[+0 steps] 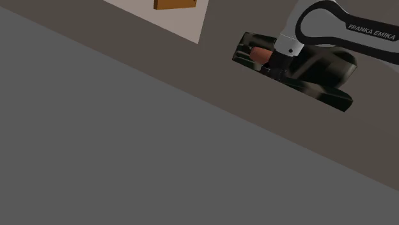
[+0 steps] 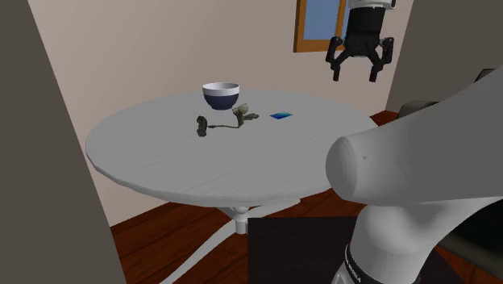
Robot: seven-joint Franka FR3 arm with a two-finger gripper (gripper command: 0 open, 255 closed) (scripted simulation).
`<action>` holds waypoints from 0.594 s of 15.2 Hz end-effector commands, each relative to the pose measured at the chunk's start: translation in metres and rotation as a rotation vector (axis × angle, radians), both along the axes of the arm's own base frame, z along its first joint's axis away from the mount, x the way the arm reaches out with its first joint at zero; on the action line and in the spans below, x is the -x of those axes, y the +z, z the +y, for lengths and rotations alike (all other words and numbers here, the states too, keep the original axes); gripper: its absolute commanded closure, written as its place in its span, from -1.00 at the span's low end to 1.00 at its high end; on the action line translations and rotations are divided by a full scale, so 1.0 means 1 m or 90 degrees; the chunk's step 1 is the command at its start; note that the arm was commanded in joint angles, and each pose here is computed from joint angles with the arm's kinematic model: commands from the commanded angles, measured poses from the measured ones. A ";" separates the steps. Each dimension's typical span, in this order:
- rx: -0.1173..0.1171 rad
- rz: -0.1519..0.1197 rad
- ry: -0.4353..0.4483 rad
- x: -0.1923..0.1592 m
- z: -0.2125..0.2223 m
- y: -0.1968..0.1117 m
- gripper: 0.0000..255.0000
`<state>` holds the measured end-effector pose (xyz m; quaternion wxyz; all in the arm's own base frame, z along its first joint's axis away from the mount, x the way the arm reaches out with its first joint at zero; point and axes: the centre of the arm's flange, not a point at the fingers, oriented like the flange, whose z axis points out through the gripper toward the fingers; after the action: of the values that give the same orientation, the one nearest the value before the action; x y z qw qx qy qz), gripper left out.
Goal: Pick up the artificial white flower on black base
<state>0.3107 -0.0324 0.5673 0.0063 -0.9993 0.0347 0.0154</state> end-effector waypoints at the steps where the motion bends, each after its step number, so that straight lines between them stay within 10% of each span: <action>1: 0.000 0.000 0.000 0.000 0.000 0.000 -1.00; 9: 0.022 -0.002 -0.163 0.007 0.105 -0.029 -1.00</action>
<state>0.3018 0.0600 0.5422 -0.0075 -0.9896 0.1430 0.0125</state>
